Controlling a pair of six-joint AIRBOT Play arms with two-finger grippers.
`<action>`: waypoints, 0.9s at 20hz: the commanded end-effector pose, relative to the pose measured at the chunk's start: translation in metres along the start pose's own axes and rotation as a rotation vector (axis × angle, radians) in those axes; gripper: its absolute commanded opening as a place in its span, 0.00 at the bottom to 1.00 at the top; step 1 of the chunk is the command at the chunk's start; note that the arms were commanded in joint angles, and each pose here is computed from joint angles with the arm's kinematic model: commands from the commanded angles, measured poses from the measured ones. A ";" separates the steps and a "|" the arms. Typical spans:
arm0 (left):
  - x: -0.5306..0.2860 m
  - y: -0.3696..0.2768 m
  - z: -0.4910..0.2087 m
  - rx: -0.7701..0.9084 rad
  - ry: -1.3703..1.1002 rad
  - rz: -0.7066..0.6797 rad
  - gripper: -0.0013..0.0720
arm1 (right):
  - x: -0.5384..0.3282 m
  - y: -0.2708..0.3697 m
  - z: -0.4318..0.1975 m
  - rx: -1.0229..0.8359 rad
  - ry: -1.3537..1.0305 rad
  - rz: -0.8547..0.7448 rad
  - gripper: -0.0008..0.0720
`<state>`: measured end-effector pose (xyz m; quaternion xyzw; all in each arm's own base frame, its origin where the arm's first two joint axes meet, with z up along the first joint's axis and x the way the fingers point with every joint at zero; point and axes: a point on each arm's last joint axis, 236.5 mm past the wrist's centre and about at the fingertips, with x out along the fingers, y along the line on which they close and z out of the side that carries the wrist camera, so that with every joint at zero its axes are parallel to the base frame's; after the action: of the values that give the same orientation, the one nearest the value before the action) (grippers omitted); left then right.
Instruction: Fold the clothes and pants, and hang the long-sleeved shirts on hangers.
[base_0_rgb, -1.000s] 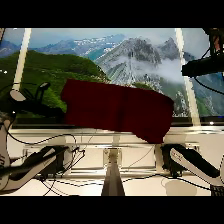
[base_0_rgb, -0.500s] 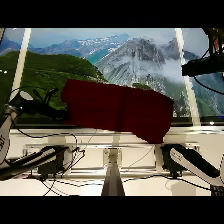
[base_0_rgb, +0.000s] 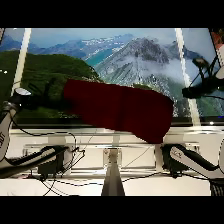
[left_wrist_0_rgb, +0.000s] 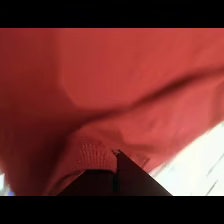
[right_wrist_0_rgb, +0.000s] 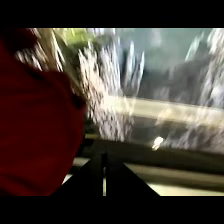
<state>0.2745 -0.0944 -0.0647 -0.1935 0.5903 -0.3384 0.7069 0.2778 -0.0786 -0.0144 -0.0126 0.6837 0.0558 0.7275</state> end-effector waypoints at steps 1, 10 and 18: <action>-0.031 -0.018 0.082 0.064 -0.252 -0.017 0.04 | 0.026 0.026 -0.037 0.104 0.046 0.265 0.02; -0.096 -0.023 0.179 0.112 -0.572 0.082 0.04 | 0.067 0.099 -0.079 0.320 0.119 0.585 0.63; -0.096 -0.022 0.179 0.110 -0.573 0.082 0.04 | 0.102 0.115 -0.052 0.216 0.082 0.361 0.62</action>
<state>0.4329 -0.0656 0.0566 -0.2173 0.3581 -0.2742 0.8657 0.2011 0.0390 -0.0971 0.2234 0.7176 0.1546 0.6413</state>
